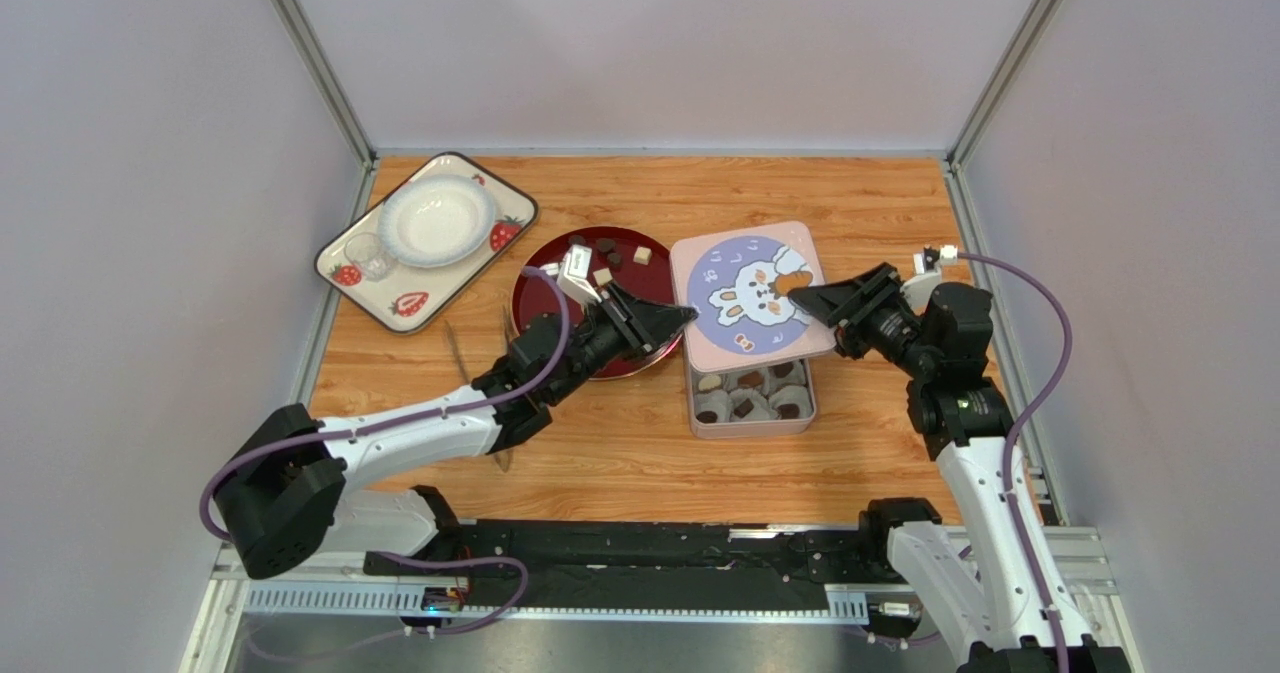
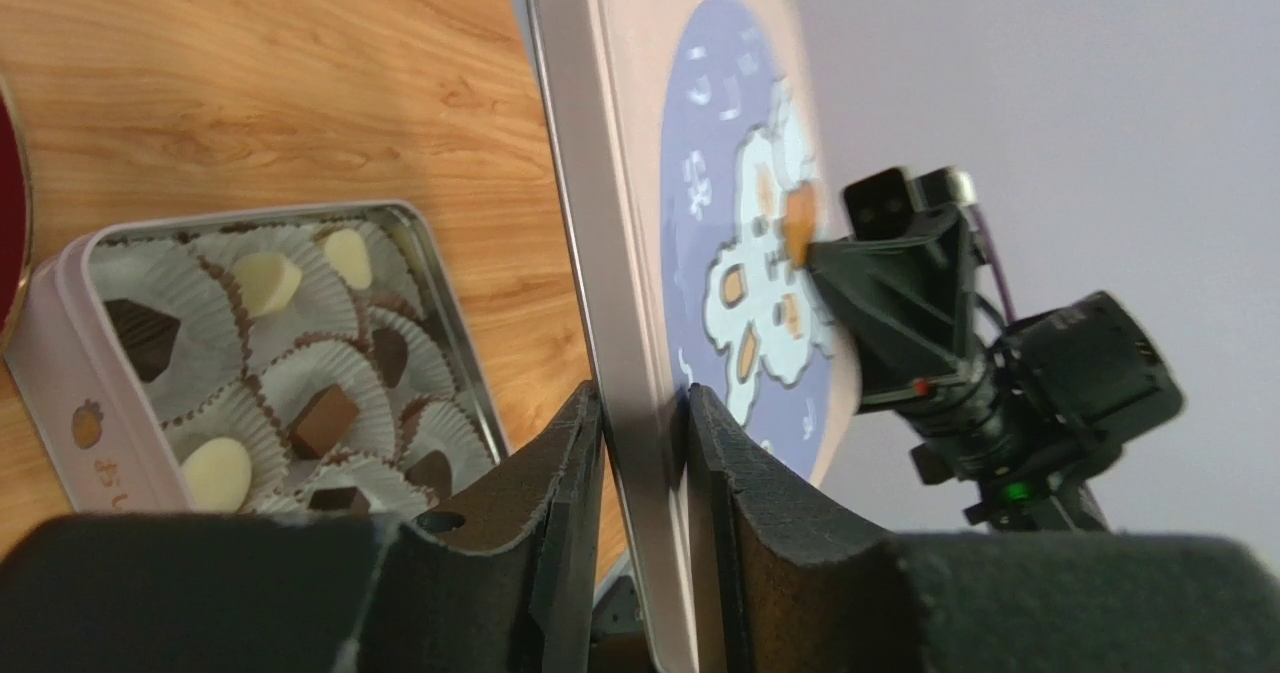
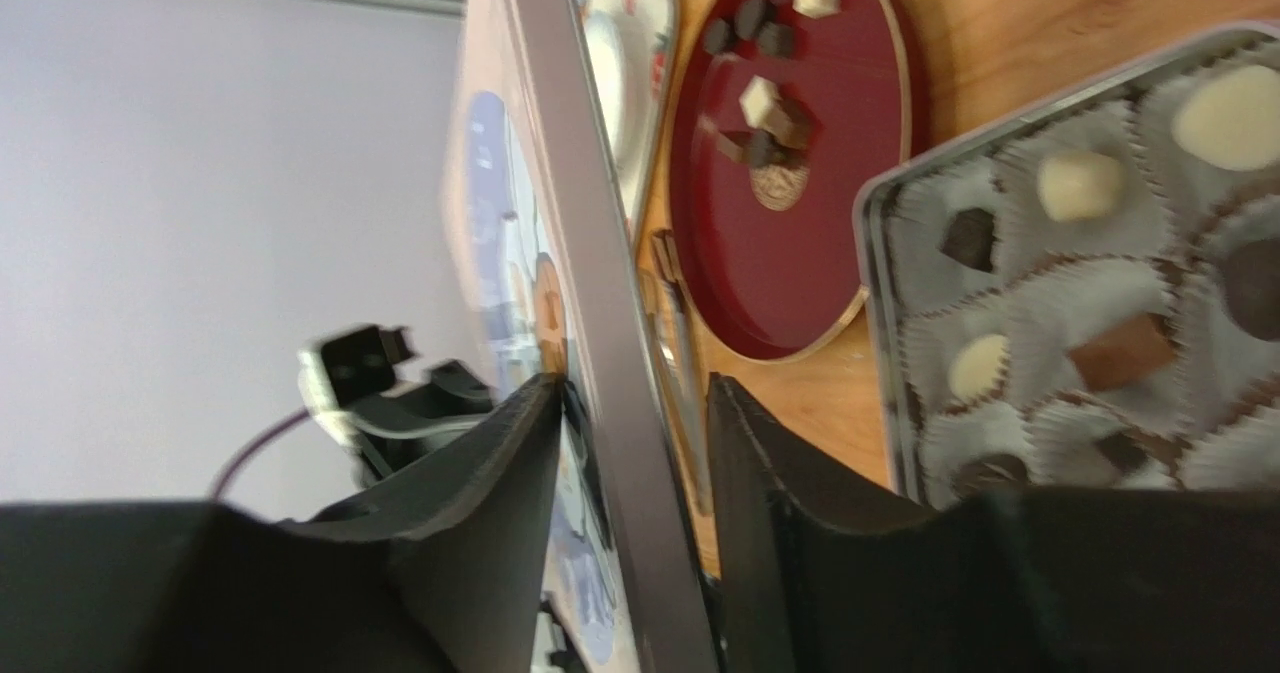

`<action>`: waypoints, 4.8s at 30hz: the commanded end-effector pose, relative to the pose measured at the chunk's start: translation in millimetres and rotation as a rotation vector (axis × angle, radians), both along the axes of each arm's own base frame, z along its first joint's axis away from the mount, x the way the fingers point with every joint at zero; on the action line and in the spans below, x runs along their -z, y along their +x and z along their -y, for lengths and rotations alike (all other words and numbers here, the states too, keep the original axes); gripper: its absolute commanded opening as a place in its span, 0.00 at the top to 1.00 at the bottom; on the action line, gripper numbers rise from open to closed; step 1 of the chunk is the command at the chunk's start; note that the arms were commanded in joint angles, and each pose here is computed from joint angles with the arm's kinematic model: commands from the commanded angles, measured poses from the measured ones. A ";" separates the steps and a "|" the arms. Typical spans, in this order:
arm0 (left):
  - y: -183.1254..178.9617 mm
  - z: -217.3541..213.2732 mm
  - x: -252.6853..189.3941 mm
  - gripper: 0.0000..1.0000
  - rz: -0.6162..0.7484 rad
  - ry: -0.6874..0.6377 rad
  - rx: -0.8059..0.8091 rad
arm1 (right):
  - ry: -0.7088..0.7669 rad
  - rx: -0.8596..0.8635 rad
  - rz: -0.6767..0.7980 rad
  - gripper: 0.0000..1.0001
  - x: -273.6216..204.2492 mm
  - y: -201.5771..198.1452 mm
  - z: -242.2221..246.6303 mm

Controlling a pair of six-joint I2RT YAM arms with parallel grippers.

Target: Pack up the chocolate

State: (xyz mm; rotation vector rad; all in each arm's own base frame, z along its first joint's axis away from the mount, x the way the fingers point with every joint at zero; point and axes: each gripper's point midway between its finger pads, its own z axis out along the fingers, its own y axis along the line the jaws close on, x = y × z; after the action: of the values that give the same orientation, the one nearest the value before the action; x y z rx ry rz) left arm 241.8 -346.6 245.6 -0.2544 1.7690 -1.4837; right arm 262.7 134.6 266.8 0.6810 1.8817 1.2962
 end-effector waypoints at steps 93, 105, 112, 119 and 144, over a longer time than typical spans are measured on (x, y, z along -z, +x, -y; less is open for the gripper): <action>-29.7 0.9 -166.1 1.00 0.178 -0.648 0.069 | 0.047 -0.308 0.278 0.15 8.9 -3.5 -17.1; -25.7 1.5 -133.6 1.00 0.134 -0.592 0.044 | 0.051 -0.342 0.331 0.41 -11.1 -11.7 -20.0; -27.2 8.0 -84.0 1.00 0.078 -0.468 0.061 | 0.016 -0.337 0.335 0.52 -12.7 -13.6 -19.0; -30.5 12.9 -41.6 0.87 0.071 -0.314 0.086 | -0.020 -0.343 0.333 0.64 -8.8 -15.2 -18.5; -29.5 19.2 80.9 0.52 0.001 0.276 0.140 | -0.236 -0.318 0.220 0.80 63.1 -14.8 -4.8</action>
State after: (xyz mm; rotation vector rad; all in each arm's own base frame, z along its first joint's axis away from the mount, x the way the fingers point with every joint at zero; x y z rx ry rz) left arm 221.5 -357.0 179.6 -0.1123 1.9035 -1.3713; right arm 260.7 128.4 199.3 0.2396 1.9764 1.2062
